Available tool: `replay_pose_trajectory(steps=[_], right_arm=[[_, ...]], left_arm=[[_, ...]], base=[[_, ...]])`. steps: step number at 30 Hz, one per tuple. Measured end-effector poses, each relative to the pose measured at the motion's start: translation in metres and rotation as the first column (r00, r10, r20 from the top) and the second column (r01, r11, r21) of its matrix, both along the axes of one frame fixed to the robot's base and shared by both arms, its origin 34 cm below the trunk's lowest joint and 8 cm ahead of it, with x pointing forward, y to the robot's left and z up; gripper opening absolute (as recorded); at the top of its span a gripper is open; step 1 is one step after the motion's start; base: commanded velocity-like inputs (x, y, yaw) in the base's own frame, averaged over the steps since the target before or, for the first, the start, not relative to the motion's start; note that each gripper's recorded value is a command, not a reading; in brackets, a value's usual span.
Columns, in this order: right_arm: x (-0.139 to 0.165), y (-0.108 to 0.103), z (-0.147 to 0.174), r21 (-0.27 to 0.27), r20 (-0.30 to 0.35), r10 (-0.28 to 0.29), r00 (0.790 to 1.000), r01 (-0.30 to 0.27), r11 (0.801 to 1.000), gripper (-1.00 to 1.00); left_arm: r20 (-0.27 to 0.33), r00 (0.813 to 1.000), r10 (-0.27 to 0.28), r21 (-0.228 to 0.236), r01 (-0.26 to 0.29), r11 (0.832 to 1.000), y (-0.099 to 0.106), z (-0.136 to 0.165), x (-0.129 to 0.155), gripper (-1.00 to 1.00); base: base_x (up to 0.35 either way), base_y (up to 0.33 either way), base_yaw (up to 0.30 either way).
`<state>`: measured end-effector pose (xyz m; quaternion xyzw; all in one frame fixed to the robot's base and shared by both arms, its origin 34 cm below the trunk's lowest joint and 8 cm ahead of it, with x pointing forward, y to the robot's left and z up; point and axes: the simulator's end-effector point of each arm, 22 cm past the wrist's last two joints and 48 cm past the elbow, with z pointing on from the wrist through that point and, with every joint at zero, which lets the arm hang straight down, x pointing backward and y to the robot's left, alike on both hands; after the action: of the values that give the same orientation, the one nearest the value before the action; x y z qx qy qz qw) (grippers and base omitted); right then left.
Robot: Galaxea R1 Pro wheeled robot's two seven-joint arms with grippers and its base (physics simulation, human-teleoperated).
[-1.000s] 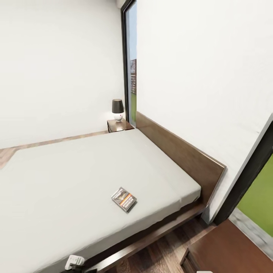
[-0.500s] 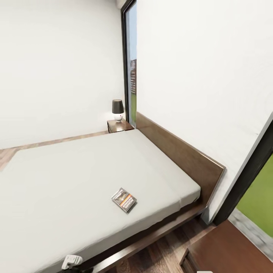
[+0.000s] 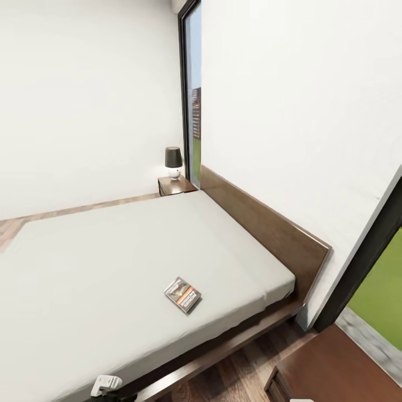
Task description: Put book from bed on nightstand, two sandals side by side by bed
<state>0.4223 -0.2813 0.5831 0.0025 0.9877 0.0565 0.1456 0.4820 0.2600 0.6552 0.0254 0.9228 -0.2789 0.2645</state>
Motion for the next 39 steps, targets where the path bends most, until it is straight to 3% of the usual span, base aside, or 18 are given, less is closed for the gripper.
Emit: replay_pose_trajectory(steps=[39], right_arm=[[-0.012,0.0,0.041,0.0,-0.002,0.001,1.0,-0.001,1.0,1.0]], left_arm=[[-0.003,1.0,-0.003,-0.007,0.003,1.0,-0.006,0.04,-0.011,1.0]], base=[[0.0,0.0,0.0]])
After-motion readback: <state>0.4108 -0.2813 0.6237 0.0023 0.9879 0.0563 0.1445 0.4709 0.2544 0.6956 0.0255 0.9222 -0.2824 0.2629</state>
